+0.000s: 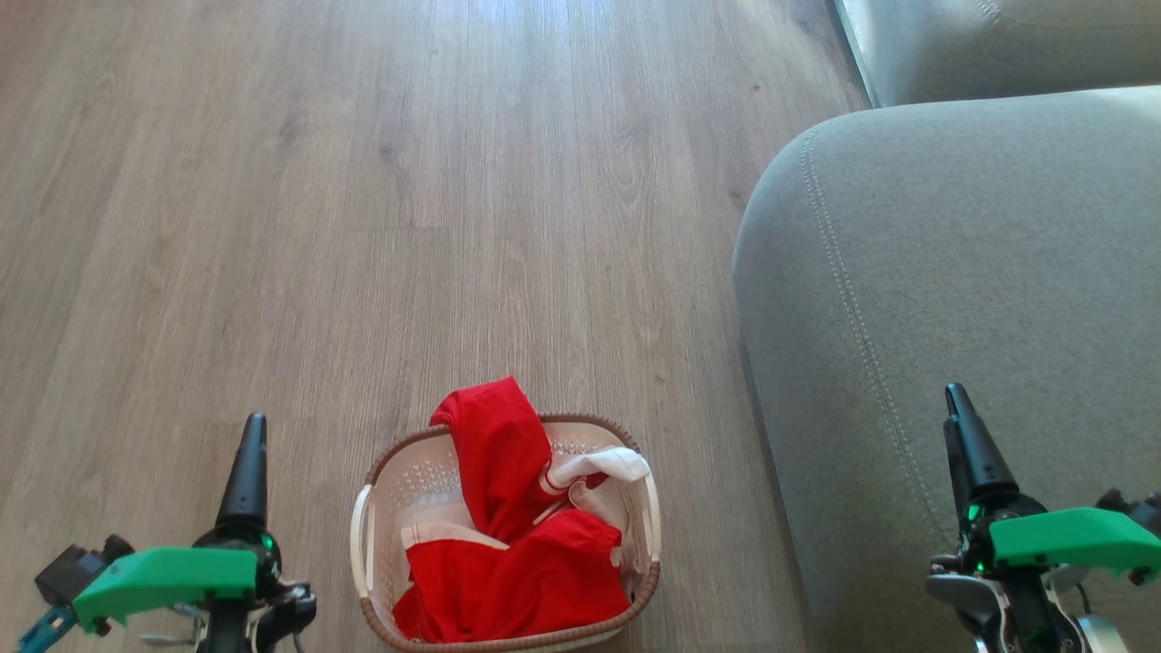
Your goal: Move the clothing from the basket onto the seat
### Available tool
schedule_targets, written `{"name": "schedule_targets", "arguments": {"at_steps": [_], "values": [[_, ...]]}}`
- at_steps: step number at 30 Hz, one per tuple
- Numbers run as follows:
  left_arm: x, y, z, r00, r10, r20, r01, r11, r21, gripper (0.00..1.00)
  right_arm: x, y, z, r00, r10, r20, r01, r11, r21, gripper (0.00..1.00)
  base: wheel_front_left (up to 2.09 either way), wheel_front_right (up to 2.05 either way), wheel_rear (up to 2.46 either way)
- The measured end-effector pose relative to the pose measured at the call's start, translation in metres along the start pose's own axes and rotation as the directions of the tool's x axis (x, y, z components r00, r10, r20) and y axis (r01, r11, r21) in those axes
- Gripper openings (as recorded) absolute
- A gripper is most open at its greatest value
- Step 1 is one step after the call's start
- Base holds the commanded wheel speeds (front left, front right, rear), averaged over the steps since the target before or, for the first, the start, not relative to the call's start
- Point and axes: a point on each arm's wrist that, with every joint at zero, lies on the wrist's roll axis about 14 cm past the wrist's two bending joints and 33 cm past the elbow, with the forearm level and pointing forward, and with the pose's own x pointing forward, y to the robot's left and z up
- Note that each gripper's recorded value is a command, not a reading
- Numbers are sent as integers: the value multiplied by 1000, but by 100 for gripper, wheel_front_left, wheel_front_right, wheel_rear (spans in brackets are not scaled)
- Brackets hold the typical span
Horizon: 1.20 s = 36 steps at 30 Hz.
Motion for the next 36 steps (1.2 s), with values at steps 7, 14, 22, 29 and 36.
{"name": "schedule_targets", "arguments": {"at_steps": [7,14,22,29,36], "values": [[1,-8,-4,1000,-26,-11,27,991,129,100,1,10,-5,1000,30,-7,-31,993,-116,100,0,0,0],[2,-14,-7,999,-46,-19,50,961,273,100,2,18,-5,998,56,-6,-56,976,-212,100,0,0,0],[2,-17,-5,999,-52,-12,52,905,421,100,3,25,-8,996,82,-21,-84,920,-383,100,0,0,0],[1,-19,-6,998,-64,-9,60,859,508,100,3,29,-11,995,99,-31,-101,867,-488,100,0,0,0],[1,-24,-5,996,-87,-4,73,805,589,100,3,35,-15,991,125,-42,-127,814,-567,100,0,0,0]]}}
